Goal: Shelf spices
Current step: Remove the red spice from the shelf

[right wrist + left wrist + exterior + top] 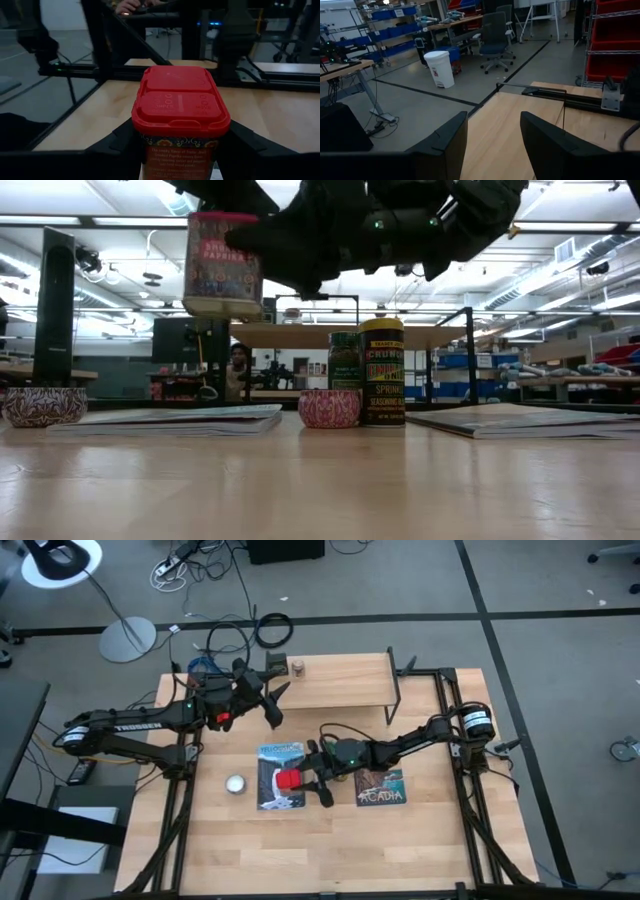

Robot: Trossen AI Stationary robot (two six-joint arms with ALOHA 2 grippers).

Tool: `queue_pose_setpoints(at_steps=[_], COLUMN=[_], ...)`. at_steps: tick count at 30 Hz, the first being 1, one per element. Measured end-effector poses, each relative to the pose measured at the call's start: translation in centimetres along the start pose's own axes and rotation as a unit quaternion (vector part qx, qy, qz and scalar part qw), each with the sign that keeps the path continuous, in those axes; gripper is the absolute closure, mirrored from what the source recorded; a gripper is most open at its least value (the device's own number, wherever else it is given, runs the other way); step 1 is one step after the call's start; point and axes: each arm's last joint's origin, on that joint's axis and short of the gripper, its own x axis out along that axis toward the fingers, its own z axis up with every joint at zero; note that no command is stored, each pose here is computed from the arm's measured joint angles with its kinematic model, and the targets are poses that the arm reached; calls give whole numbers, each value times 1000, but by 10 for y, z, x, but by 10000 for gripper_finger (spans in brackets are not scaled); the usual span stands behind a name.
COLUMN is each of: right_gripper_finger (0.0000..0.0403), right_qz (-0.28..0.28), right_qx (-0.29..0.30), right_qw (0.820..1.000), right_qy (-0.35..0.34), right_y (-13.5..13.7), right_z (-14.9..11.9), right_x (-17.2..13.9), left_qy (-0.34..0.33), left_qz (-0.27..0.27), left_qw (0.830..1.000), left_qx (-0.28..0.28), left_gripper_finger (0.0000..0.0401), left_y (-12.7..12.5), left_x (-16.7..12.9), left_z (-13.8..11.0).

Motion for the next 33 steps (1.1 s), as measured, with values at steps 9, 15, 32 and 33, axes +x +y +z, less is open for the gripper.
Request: queue_pose_setpoints(at_steps=[9,15,32,33], right_gripper_finger=[212,212,212,212], right_qz=[1,9,-39,-40], right_qx=[4,16,3,-1], right_qw=[998,995,998,998], right_qy=[67,94,47,40], right_y=[16,28,38,38], right_z=[-13,-19,-11,-9], right_x=[1,1,3,3], left_qy=[-1,0,-2,-2], left_qz=[0,0,-17,-17], left_qw=[1000,1000,1000,1000], left_qx=[0,0,-14,-15], left_gripper_finger=[213,213,213,213], left_y=[0,0,-1,-1], left_x=[0,0,0,0], left_z=[0,0,0,0])
